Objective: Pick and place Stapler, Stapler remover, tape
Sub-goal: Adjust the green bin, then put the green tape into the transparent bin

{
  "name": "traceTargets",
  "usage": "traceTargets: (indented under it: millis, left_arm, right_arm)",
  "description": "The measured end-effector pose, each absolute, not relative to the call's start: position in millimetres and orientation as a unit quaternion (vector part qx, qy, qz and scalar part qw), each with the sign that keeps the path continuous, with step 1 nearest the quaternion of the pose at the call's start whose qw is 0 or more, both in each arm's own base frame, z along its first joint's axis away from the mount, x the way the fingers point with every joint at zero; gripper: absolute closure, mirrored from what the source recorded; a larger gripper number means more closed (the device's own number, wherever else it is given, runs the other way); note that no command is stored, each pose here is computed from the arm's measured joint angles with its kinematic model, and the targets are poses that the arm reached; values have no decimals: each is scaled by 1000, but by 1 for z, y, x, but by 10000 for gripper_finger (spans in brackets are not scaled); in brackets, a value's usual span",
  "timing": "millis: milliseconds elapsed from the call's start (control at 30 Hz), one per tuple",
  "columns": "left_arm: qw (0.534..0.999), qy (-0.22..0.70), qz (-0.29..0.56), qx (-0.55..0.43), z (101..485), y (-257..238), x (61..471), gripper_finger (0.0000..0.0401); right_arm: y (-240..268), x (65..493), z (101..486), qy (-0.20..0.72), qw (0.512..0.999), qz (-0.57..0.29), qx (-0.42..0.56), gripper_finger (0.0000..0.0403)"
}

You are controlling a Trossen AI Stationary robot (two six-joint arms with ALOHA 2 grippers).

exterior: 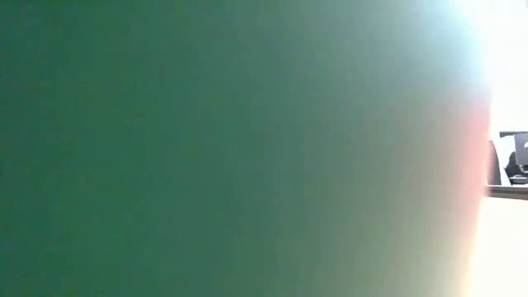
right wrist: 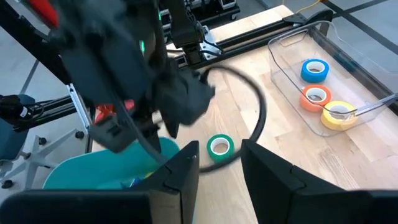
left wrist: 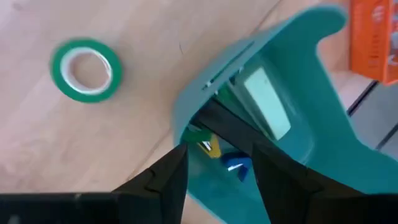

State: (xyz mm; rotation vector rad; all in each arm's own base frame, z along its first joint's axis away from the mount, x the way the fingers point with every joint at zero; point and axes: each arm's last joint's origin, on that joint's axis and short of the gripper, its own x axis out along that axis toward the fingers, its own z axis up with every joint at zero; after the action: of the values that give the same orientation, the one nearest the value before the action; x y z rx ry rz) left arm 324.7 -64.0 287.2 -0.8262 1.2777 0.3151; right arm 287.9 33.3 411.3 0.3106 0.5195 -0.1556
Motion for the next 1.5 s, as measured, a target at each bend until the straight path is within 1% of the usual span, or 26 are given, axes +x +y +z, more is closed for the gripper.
traceTargets:
  millis: [167, 267, 367, 533, 700, 767, 867, 1033, 1100, 1300, 1500]
  left_arm:
    - [753, 527, 167, -356, 309, -44, 321, 220]
    - [767, 508, 179, -348, 318, -26, 318, 219]
    - [769, 504, 194, -341, 318, -6, 317, 219]
    - [769, 516, 212, -313, 315, 23, 314, 219]
    - [769, 525, 224, -289, 309, 49, 311, 219]
    - [761, 539, 217, -288, 300, 57, 307, 219]
    - [748, 576, 203, -261, 280, 63, 301, 219]
    - [734, 636, 175, -165, 238, 59, 288, 219]
    - [730, 647, 165, -144, 223, 56, 284, 219]
    - [723, 657, 156, -144, 191, 50, 274, 219]
    - [723, 654, 146, -165, 178, 43, 272, 219]
  right_arm:
    - [33, 288, 411, 257, 951, -77, 153, 289]
    - [33, 288, 411, 257, 951, -78, 154, 289]
    - [33, 288, 411, 255, 950, -86, 159, 289]
    - [30, 287, 410, 249, 946, -135, 159, 289]
    - [22, 288, 407, 251, 936, -168, 183, 289]
    - [19, 288, 405, 254, 930, -178, 198, 289]
    - [15, 290, 404, 250, 925, -190, 213, 289]
    - [7, 295, 401, 248, 920, -206, 222, 289]
    - [4, 300, 399, 236, 919, -223, 225, 289]
    - [-1, 314, 390, 235, 913, -241, 228, 289]
    - [-1, 324, 382, 243, 913, -233, 232, 289]
